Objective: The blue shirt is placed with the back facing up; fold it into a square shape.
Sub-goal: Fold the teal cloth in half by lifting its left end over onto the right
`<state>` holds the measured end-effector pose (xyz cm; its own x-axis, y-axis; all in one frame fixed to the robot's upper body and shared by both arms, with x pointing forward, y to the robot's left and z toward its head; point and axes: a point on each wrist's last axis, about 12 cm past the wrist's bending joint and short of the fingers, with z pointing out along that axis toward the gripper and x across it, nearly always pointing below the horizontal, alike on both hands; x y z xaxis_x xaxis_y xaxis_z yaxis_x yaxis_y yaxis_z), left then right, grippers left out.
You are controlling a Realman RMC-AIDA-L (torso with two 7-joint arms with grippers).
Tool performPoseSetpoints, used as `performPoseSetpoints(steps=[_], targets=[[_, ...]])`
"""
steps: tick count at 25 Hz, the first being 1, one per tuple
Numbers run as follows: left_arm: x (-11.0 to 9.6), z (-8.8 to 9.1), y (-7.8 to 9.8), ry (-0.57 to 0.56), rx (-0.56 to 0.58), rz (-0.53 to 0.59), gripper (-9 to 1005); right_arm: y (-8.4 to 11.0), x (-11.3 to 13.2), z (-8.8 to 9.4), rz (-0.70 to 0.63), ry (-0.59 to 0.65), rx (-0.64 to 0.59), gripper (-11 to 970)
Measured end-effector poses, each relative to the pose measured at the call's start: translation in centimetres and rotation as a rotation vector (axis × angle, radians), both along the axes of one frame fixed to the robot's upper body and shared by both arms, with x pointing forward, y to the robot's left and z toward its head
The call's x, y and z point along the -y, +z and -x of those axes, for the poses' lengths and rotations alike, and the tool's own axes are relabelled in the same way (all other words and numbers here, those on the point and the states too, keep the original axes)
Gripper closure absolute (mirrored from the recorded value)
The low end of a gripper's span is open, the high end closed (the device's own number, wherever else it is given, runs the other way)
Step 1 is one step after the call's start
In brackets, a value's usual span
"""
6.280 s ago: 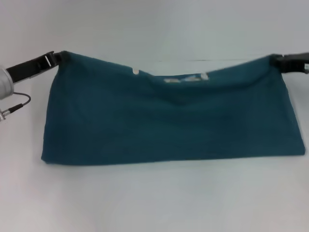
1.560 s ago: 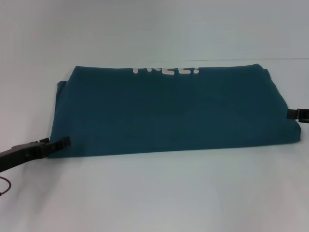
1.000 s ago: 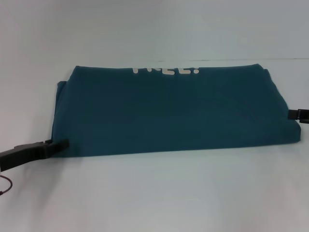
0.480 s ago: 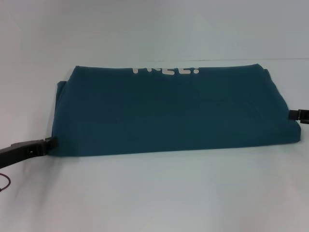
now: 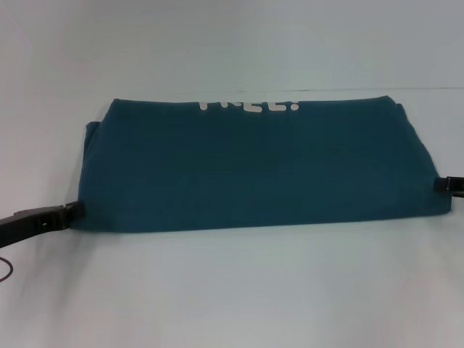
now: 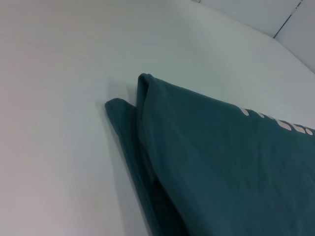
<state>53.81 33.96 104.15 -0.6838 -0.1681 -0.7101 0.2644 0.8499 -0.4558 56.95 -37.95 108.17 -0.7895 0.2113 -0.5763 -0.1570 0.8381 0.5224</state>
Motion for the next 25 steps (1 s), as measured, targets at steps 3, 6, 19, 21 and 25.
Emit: performPoseSetpoints(steps=[3, 6, 19, 21, 25], targets=[[-0.1, -0.1, 0.1, 0.003, -0.001, 0.000, 997, -0.2, -0.2, -0.1, 0.004, -0.007, 0.003, 383], [-0.2, -0.1, 0.2, 0.003, 0.001, -0.001, 997, -0.4, -0.4, -0.1, 0.005, -0.006, 0.002, 383], [-0.2, -0.4, 0.4, 0.002, 0.006, -0.004, 997, -1.2, -1.1, -0.3, 0.013, 0.006, -0.011, 483], [-0.3, -0.3, 0.4, 0.004, 0.007, -0.007, 997, -1.2, -1.2, -0.2, 0.011, 0.017, -0.008, 506], [-0.4, -0.3, 0.4, 0.007, 0.007, -0.009, 996, -1.0, -1.2, 0.0, -0.001, 0.033, -0.003, 802]])
